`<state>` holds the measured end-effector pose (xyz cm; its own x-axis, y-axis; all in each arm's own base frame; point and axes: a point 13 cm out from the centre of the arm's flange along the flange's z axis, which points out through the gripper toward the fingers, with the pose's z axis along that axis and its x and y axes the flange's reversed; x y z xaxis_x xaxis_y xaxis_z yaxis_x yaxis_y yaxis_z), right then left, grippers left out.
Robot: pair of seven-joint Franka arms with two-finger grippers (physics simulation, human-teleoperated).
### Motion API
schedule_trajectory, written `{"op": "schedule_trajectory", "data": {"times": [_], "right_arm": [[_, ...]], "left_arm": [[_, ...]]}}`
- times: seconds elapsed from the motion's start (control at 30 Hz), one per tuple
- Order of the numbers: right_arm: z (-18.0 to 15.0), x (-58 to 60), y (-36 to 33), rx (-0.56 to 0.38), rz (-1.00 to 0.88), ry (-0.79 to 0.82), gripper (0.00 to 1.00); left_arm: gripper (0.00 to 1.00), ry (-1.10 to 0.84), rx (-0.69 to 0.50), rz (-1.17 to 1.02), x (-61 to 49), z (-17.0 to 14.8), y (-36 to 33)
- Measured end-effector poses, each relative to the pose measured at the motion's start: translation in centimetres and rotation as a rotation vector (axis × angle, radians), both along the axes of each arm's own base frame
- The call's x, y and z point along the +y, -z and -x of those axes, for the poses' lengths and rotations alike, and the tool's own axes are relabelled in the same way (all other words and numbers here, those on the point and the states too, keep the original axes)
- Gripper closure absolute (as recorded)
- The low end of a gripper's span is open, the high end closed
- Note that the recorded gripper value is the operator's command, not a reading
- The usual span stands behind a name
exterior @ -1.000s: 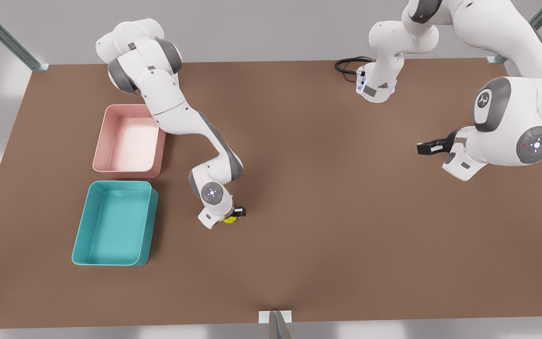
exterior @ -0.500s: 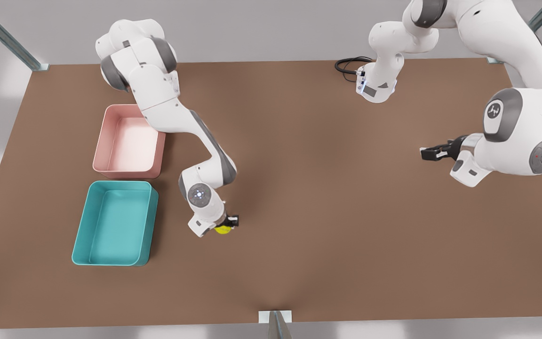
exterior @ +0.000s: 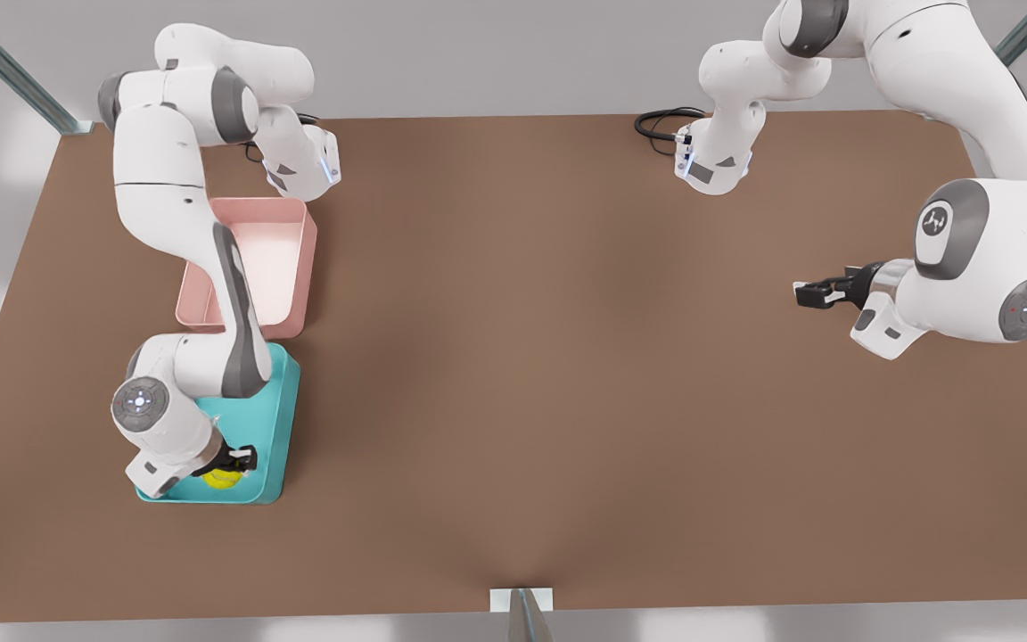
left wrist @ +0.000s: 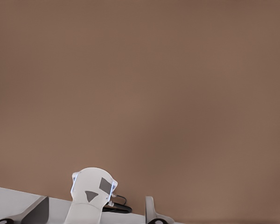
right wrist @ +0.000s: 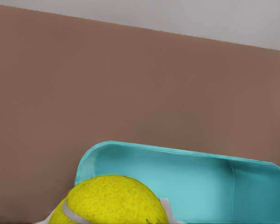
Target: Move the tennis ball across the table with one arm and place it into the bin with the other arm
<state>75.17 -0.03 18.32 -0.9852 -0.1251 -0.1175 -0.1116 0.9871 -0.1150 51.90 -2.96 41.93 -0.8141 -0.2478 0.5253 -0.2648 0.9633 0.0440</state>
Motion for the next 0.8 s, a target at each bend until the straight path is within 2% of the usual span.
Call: {"op": "schedule_trajectory", "data": {"times": [0.03,0.07,0.27,0.37,0.43,0.53,0.63,0.7,0.8], "right_arm": [[0.3,-1.1,0.8,0.018,0.002,-0.012,0.26],[0.6,-2.0,1.9,0.038,0.000,-0.024,0.00],[1.3,-2.6,4.1,0.082,-0.044,-0.109,0.00],[0.1,2.3,0.2,0.072,-0.108,-0.145,0.00],[0.8,8.5,-3.5,0.116,-0.125,-0.193,0.00],[4.6,14.3,-14.6,0.130,-0.031,-0.283,0.00],[10.0,10.6,-25.0,0.132,-0.026,-0.224,0.00],[14.7,8.4,-27.1,0.183,-0.031,-0.183,0.00],[17.9,5.6,-27.3,0.247,-0.035,-0.104,0.00]], "left_arm": [[0.00,0.000,0.000,0.000,0.0,0.0,0.0],[0.00,0.000,0.000,0.000,0.0,0.0,0.0],[0.00,0.003,0.000,0.000,-0.1,0.1,-0.2],[0.00,0.005,0.002,0.000,-0.2,0.2,-0.4],[0.00,0.008,-0.002,0.000,-0.3,0.3,-0.6],[0.00,0.015,-0.003,-0.003,-0.6,0.3,-0.8],[0.00,0.016,-0.003,-0.003,-0.7,0.4,-0.8],[0.00,0.016,0.000,-0.003,-0.7,0.5,-0.9],[0.00,0.012,0.005,-0.004,-0.4,0.5,-0.9]]}}
